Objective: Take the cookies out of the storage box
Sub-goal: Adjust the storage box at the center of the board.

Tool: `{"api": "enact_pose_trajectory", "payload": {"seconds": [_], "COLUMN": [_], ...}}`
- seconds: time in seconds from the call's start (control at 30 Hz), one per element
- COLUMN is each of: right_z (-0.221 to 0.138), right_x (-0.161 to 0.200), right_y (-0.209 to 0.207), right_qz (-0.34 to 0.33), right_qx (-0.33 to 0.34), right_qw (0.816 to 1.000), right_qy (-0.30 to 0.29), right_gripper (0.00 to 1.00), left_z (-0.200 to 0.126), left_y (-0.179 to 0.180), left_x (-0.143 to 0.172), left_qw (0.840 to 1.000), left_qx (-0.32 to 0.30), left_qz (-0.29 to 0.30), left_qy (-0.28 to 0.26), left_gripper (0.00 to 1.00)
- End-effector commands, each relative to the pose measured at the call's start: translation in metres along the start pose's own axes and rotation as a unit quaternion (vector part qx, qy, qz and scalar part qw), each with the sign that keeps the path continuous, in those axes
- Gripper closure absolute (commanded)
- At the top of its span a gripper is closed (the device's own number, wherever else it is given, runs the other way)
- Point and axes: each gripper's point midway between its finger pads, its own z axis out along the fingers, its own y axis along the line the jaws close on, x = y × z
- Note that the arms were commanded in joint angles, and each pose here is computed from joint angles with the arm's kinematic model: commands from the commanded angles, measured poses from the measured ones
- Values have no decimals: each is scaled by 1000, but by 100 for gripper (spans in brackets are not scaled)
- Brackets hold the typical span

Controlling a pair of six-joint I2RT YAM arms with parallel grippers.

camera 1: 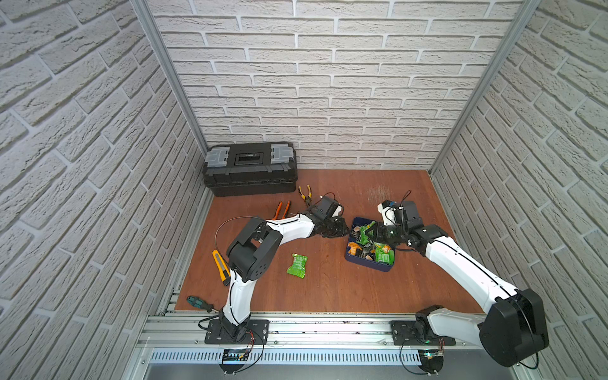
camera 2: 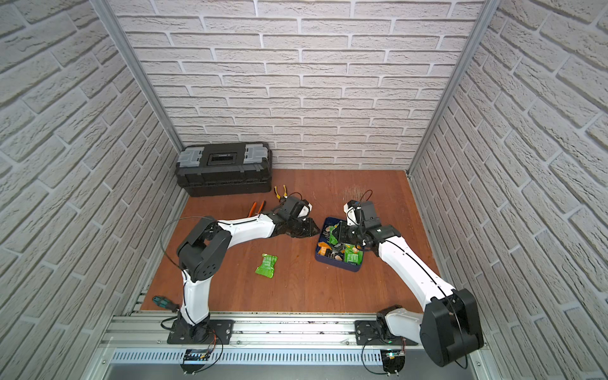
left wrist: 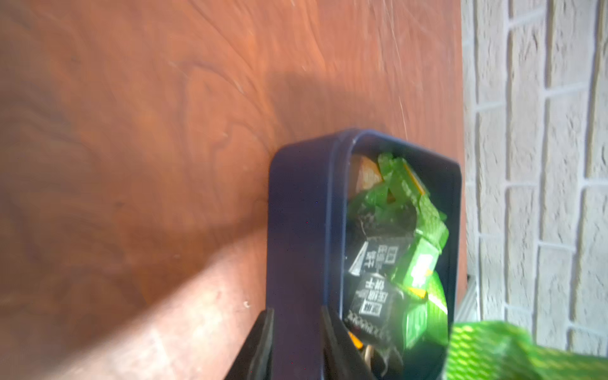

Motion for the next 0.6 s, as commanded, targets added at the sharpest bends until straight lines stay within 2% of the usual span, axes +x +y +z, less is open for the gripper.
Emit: {"api": "enact_pose_trajectory", "payload": {"seconds": [0.0,0.07,0.13,0.2,0.3,0.4,0.57], "right_z": [-12,-12,-11,-5,11,37,82], "right_x": [1,4,8,12,20,27,26], "right_y": [11,13,18,31,57,79,110], "right_qz": [21,31,40,44,35,32,37], "right_qx": [-30,-37,-51,-67,-84,-99,-120], "right_qw": [999,999,998,997,996,994,990], "right_qy": [-10,-10,-8,-6,11,39,72], "right_gripper": [77,76,76,77,77,77,77], "left_z": [-4,-20,-44,-80,-125,-157,-189], "left_y": [-3,0,2,12,32,49,80], "left_x": [18,5,-11,-27,-34,-30,-8], "left_qw": [999,999,995,982,957,936,911], "left_qx": [1,-19,-41,-79,-127,-155,-185], "left_qz": [22,22,16,-6,-46,-84,-142], "left_qy": [30,-14,-86,-171,-258,-305,-341], "left_gripper": [69,69,67,65,63,62,61]}}
